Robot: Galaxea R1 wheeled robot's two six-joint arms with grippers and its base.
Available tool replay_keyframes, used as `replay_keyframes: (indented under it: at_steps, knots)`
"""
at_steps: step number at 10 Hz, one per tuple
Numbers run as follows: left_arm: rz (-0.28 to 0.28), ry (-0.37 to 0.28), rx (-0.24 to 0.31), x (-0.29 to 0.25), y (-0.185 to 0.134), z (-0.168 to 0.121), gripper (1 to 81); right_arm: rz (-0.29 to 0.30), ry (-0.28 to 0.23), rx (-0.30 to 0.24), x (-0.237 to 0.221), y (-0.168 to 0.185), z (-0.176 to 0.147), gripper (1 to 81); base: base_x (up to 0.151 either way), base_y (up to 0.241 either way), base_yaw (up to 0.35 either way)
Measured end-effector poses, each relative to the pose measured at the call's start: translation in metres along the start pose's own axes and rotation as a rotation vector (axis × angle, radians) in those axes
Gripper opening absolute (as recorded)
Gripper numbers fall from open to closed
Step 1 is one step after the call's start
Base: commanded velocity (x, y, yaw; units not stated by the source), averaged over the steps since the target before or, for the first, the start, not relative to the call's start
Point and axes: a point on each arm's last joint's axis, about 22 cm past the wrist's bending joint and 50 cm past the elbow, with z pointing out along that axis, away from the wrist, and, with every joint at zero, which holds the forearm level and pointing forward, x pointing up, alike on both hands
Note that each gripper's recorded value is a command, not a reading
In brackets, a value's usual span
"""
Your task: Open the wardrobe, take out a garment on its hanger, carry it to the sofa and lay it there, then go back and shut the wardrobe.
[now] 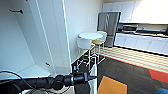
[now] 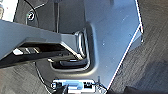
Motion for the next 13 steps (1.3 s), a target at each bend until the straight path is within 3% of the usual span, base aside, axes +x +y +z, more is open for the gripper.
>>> replay_keyframes:
  at_steps: [13]
  knots:
    - [0.02, 0.001, 0.003, -0.003, 0.001, -0.009, 1.0, 0.001, 0.011, 0.006, 0.0, -0.003, 0.0, 81.1, 0.0, 0.0, -0.225]
